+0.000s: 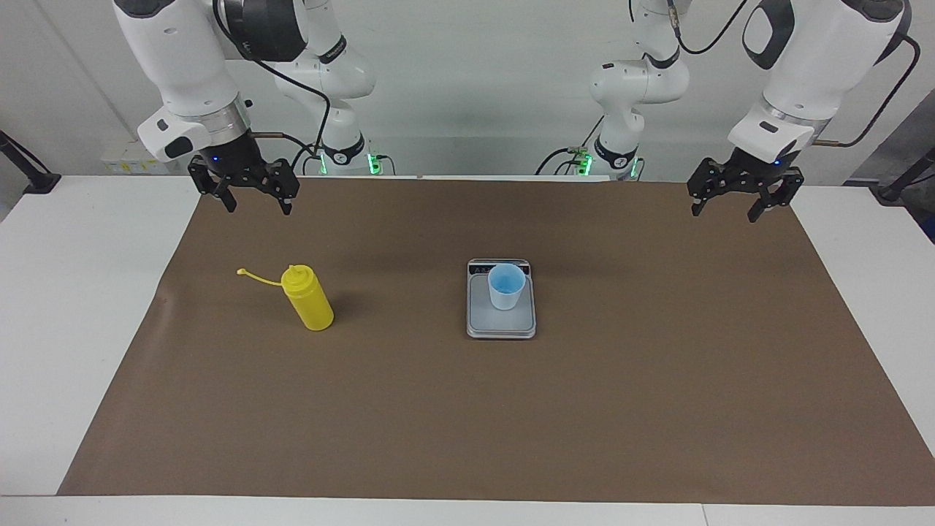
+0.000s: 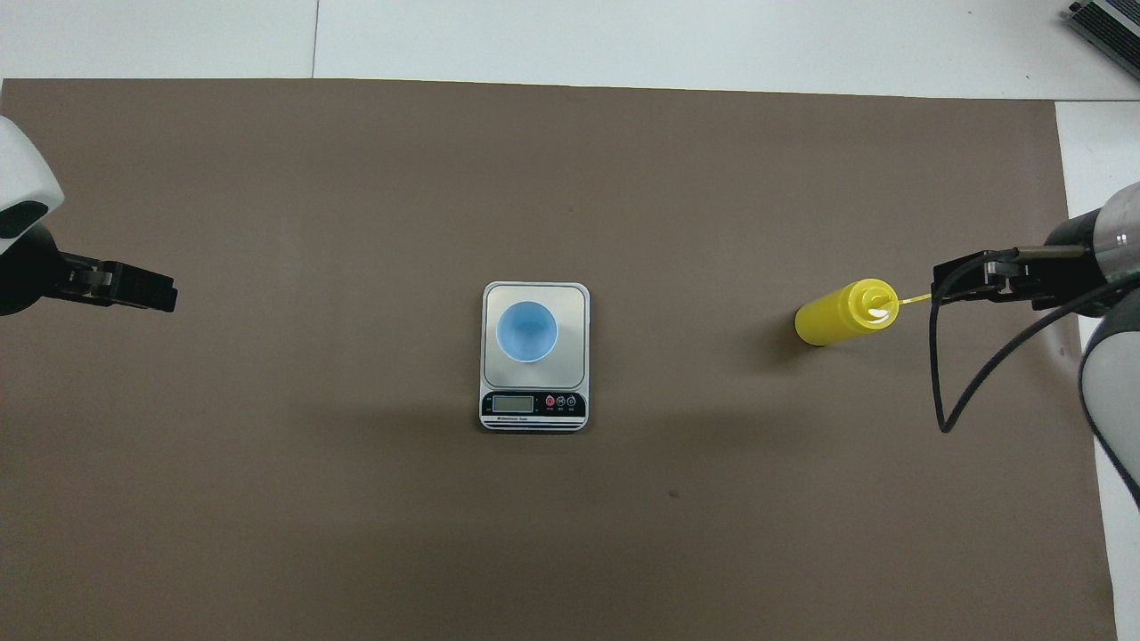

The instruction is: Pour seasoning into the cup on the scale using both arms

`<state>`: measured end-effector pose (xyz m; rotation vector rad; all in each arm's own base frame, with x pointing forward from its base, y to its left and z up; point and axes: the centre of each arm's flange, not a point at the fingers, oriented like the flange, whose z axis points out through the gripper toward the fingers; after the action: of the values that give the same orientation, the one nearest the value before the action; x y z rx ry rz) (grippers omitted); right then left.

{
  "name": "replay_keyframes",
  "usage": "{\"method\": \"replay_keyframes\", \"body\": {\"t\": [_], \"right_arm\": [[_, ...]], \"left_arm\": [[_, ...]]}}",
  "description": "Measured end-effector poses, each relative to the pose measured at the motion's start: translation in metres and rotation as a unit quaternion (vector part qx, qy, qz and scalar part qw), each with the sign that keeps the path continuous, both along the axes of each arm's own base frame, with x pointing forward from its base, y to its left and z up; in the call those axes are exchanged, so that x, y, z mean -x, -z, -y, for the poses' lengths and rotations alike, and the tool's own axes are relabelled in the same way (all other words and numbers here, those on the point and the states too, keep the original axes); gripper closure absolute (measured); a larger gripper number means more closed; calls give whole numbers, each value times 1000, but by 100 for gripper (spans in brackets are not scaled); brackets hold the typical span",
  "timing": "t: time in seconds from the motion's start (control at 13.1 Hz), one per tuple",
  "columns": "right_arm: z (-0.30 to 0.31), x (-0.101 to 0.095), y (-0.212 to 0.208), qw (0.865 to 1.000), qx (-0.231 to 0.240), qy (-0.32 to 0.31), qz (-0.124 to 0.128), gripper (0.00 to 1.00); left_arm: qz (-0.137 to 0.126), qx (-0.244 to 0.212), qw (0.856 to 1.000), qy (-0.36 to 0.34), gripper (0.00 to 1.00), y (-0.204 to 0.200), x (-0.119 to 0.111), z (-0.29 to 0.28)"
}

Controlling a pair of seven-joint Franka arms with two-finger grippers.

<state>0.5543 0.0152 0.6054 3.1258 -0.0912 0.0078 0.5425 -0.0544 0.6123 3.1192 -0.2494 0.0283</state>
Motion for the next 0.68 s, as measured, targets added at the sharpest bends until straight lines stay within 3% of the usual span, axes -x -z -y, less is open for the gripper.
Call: {"method": "replay_keyframes", "body": {"t": [0.23, 0.68], "right_arm": [[0, 0, 0, 1000, 0, 0, 0, 0], [0, 0, 0, 1000, 0, 0, 0, 0]], "left_arm": [[-3, 1, 999, -35, 0, -1, 1, -5], [-13, -1, 999, -32, 0, -2, 5, -4]]}}
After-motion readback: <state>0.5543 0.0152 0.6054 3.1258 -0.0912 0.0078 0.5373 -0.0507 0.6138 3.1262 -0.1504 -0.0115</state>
